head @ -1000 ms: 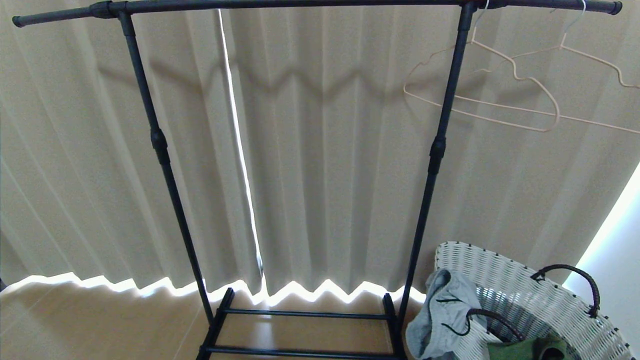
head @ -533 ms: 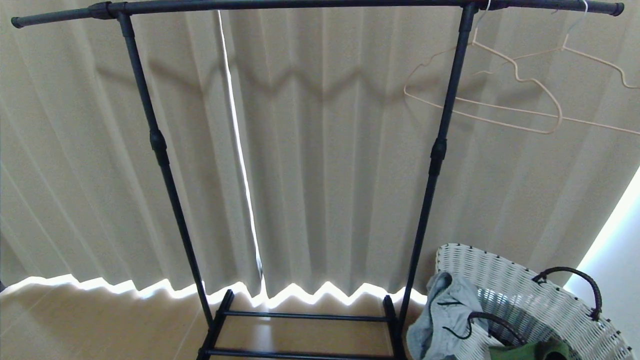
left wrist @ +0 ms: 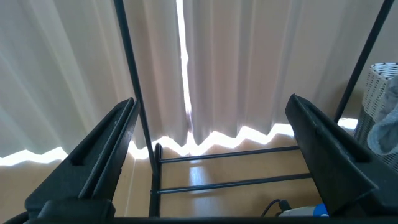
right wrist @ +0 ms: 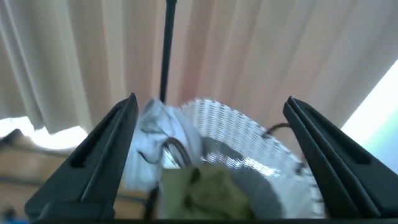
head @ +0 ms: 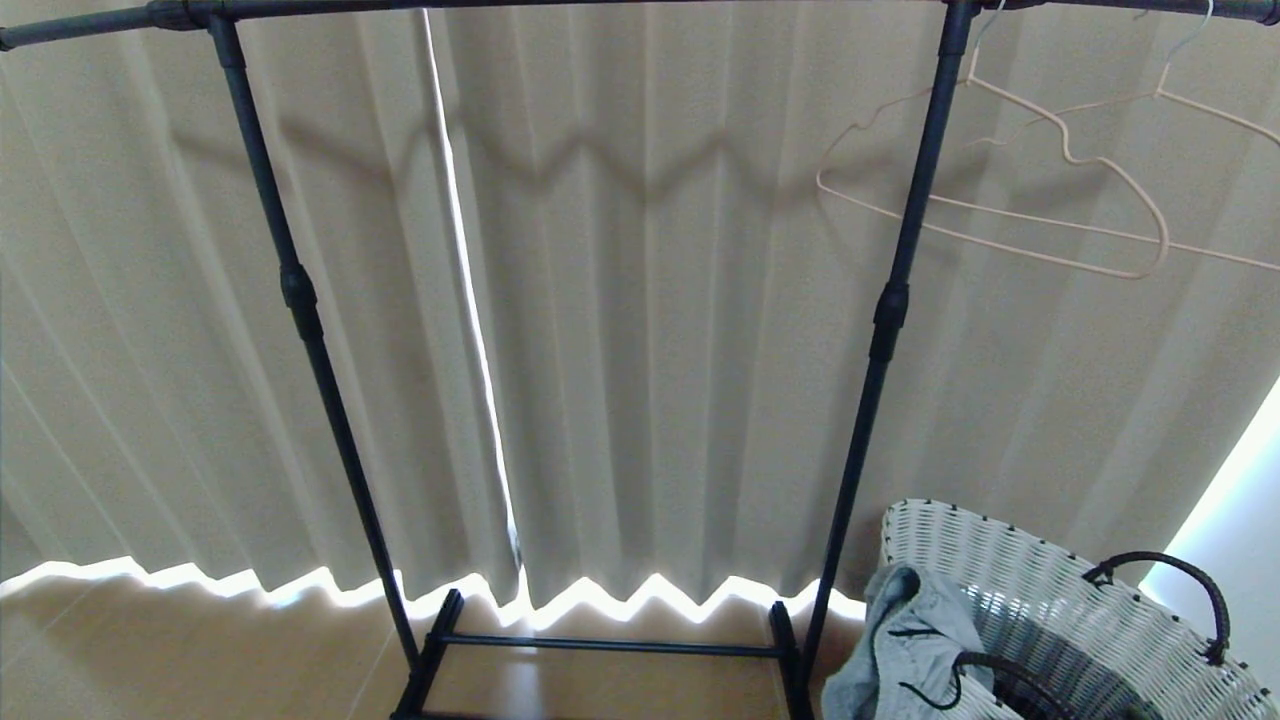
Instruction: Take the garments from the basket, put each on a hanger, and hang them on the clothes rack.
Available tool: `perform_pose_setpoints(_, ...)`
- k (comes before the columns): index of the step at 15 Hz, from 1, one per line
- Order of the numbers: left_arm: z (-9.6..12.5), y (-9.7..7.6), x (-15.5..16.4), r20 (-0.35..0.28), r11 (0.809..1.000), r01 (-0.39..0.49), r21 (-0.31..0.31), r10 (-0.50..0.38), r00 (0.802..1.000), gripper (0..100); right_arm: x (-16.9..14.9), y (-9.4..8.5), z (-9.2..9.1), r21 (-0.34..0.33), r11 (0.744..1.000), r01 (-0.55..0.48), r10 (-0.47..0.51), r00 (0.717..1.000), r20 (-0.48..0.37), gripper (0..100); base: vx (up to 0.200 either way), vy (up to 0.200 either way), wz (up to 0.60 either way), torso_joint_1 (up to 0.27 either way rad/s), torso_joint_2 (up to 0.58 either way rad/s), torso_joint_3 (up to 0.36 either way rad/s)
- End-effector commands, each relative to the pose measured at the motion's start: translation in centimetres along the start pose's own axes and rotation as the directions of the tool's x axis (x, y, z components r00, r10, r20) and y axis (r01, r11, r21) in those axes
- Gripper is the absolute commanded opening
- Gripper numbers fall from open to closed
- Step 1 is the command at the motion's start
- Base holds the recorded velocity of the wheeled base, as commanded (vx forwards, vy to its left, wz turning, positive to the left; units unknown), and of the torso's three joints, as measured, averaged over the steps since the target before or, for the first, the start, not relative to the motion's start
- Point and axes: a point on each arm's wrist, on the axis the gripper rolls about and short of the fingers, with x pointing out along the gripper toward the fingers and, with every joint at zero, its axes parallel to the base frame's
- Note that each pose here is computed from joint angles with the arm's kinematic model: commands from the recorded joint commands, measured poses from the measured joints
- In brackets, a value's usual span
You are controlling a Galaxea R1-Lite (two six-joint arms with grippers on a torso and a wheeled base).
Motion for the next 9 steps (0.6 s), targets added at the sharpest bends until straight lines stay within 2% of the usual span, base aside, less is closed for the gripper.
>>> perform_pose_setpoints(1, 0.0, 0.0, 0.0, 0.001, 1.000, 0.000, 0.002, 0.000, 1.000, 100, 2.1, -0.4, 2.8, -0.126, 0.991, -0.049, 0.016, 0.968, -0.250, 100, 0.000, 0.000, 0.00, 0.000, 0.00, 0.000)
perform_pose_setpoints(2, 0.0, 0.0, 0.0, 0.000, 1.000, 0.000, 0.001, 0.000, 1.000, 100, 3.6, -0.5, 3.1, -0.161, 0.985, -0.056, -0.005, 0.935, -0.354, 100, 0.000, 0.000, 0.00, 0.000, 0.00, 0.000)
perform_pose_setpoints(3, 0.0, 0.0, 0.0, 0.001, 1.000, 0.001, 0.000, -0.001, 1.000, 100, 5.5, -0.6, 3.2, -0.205, 0.976, -0.078, -0.028, 0.884, -0.467, 100, 0.000, 0.000, 0.00, 0.000, 0.00, 0.000)
perform_pose_setpoints(4, 0.0, 0.0, 0.0, 0.000, 1.000, 0.001, 0.001, -0.001, 1.000, 100, 7.1, -0.7, 3.4, -0.244, 0.963, -0.112, -0.041, 0.836, -0.547, 100, 0.000, 0.000, 0.00, 0.000, 0.00, 0.000)
perform_pose_setpoints(5, 0.0, 0.0, 0.0, -0.002, 1.000, 0.001, 0.001, -0.001, 1.000, 100, 8.7, -0.7, 3.2, -0.247, 0.957, -0.150, -0.038, 0.782, -0.622, 100, 0.000, 0.000, 0.00, 0.000, 0.00, 0.000)
perform_pose_setpoints(6, 0.0, 0.0, 0.0, -0.002, 1.000, 0.001, 0.001, -0.001, 1.000, 100, 10.0, -0.7, 2.9, -0.248, 0.950, -0.190, -0.032, 0.731, -0.681, 100, 0.000, 0.000, 0.00, 0.000, 0.00, 0.000)
perform_pose_setpoints(7, 0.0, 0.0, 0.0, -0.002, 1.000, 0.001, 0.001, -0.001, 1.000, 100, 10.0, -0.7, 2.9, -0.248, 0.950, -0.190, -0.032, 0.731, -0.681, 100, 0.000, 0.000, 0.00, 0.000, 0.00, 0.000)
perform_pose_setpoints(8, 0.0, 0.0, 0.0, -0.002, 1.000, 0.003, 0.001, -0.003, 1.000, 100, 11.7, -0.7, 2.2, -0.266, 0.925, -0.271, -0.025, 0.655, -0.756, 100, 0.000, 0.000, 0.00, 0.000, 0.00, 0.000)
perform_pose_setpoints(9, 0.0, 0.0, 0.0, -0.002, 1.000, 0.003, 0.001, -0.003, 1.000, 100, 12.2, -0.7, 1.8, -0.275, 0.909, -0.313, -0.024, 0.620, -0.784, 100, 0.000, 0.000, 0.00, 0.000, 0.00, 0.000)
